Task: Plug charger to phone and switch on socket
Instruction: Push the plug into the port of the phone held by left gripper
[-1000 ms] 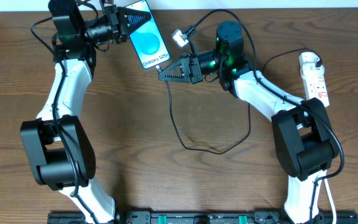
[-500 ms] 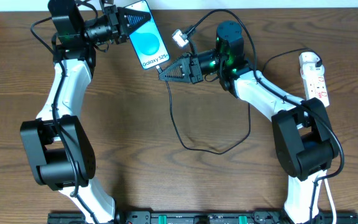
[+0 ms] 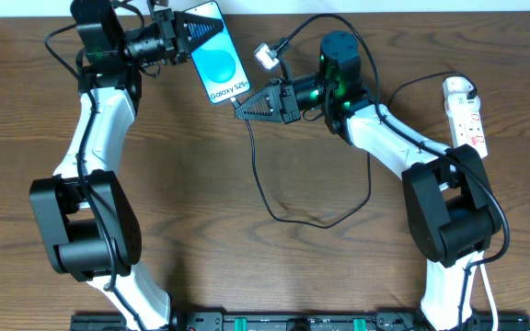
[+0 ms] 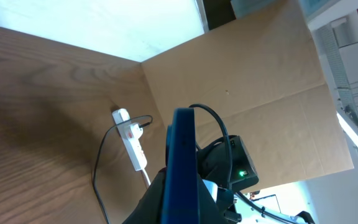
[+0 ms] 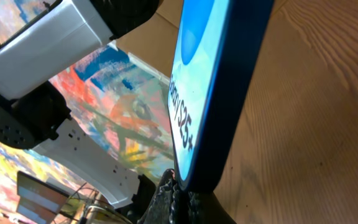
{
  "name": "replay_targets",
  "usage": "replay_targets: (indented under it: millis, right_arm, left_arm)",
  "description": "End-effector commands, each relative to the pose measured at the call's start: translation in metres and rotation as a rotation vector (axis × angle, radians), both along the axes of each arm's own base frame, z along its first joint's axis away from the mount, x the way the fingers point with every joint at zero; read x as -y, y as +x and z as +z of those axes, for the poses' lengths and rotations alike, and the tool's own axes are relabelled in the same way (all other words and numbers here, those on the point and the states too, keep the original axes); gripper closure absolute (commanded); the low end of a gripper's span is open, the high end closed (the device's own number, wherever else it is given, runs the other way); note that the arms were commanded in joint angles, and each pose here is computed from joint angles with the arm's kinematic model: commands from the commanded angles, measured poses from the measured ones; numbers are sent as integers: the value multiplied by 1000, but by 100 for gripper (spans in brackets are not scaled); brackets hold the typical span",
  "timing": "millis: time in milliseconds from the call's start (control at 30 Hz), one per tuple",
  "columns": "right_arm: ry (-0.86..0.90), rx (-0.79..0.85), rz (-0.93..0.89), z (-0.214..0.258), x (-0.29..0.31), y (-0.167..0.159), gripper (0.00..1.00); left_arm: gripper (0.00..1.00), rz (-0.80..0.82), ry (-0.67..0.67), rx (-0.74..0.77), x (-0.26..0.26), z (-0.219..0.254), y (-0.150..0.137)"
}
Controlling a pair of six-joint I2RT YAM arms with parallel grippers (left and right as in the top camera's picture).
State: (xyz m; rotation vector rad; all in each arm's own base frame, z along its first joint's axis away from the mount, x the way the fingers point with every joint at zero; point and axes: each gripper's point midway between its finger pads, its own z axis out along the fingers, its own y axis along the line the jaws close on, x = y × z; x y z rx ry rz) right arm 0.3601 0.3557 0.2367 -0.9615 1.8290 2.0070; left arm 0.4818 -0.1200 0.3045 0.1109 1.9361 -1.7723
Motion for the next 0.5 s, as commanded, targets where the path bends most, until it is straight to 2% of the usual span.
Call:
replay_targets:
  millis: [0,467]
  right_arm:
    - [-10,-21,-74,0,-3,15,99]
    - [-33,-98,-193,-1,-6,35,99]
  left_arm:
    - [93,-46,4,49,4,14,-11]
    - [93,-45,5,50,4,14,-11]
